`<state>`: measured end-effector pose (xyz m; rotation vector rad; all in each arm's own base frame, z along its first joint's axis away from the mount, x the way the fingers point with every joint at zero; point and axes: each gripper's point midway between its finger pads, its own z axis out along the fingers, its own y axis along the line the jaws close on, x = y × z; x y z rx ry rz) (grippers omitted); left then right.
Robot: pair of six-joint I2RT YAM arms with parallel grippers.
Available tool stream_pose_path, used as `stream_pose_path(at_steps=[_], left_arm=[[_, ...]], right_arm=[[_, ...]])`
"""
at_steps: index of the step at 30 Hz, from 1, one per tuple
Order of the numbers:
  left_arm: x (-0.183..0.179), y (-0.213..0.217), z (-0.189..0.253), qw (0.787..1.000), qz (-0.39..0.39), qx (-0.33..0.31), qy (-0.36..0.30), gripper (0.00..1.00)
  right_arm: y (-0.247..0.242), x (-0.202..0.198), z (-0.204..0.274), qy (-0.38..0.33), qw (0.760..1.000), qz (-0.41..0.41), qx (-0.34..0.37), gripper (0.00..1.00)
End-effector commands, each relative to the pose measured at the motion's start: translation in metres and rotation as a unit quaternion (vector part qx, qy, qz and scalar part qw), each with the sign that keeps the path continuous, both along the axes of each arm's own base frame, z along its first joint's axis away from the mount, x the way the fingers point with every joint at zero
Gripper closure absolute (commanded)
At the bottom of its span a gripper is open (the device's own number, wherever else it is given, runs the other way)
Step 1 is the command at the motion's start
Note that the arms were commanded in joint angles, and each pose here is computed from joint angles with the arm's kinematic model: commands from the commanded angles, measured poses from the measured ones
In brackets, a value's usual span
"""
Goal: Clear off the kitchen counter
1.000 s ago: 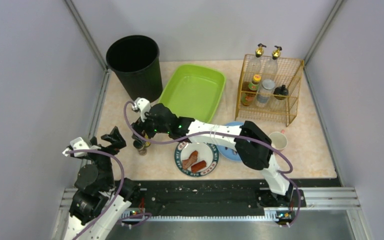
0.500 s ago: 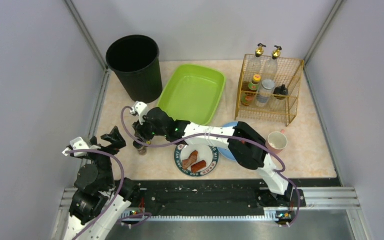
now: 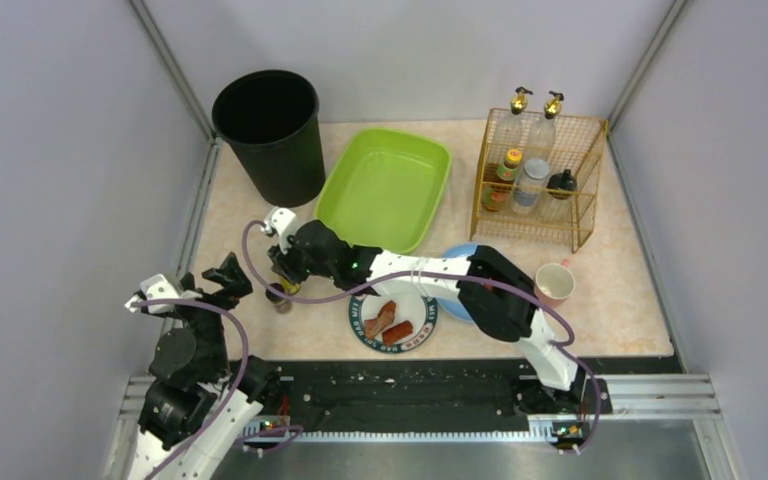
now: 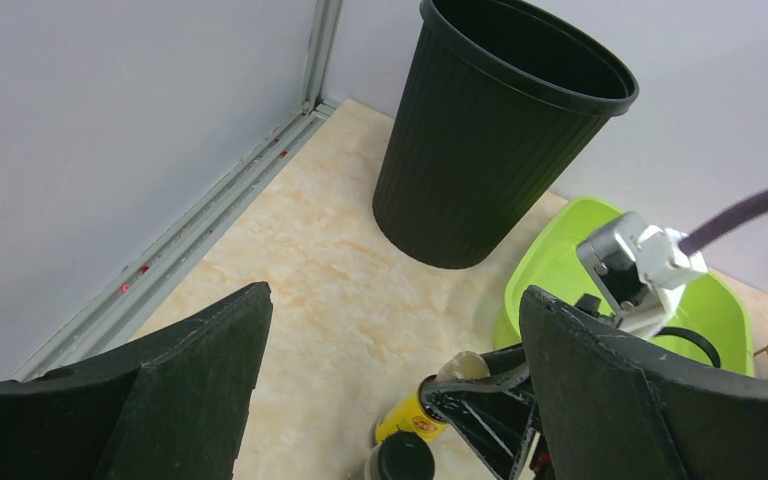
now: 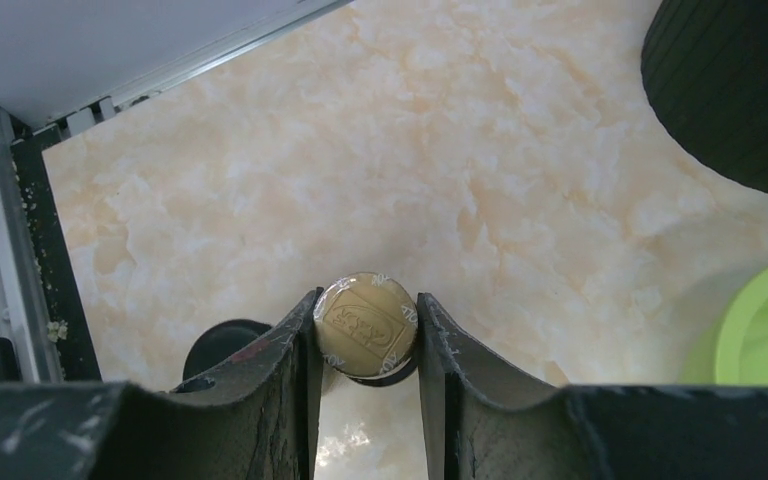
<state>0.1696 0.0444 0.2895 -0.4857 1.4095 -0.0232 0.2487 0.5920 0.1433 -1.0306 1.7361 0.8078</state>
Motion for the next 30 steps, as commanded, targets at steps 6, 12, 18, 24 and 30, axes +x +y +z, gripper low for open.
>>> stream_pose_path(at_steps=[6,12,18,24,30], left_arm=[[-0.024,0.012,0.024,0.997,-0.005,-0.033,-0.070,0.03],[-0.024,0.012,0.024,0.997,-0.006,-0.033,-0.070,0.03],[-0.024,0.012,0.024,0.997,-0.005,-0.033,-0.069,0.03],[-0.024,0.012,0.024,0.997,-0.006,-0.032,-0.069,0.03],[-0.023,0.011,0.024,0.997,-0.010,-0.032,-0.070,0.03]], right_arm=[[-0.039,-0.004,0.119,-0.084,0.990,-0.036,0.108,1.00],[-0.084,-0.008,0.162,-0.115,0.982,-0.065,0.136,1.00],[-0.137,-0.006,0.192,-0.162,0.972,-0.113,0.128,1.00],[-0.202,0.008,0.220,-0.197,0.955,-0.187,0.118,1.00],[-0.277,0.034,0.235,-0.208,0.933,-0.273,0.112,1.00]])
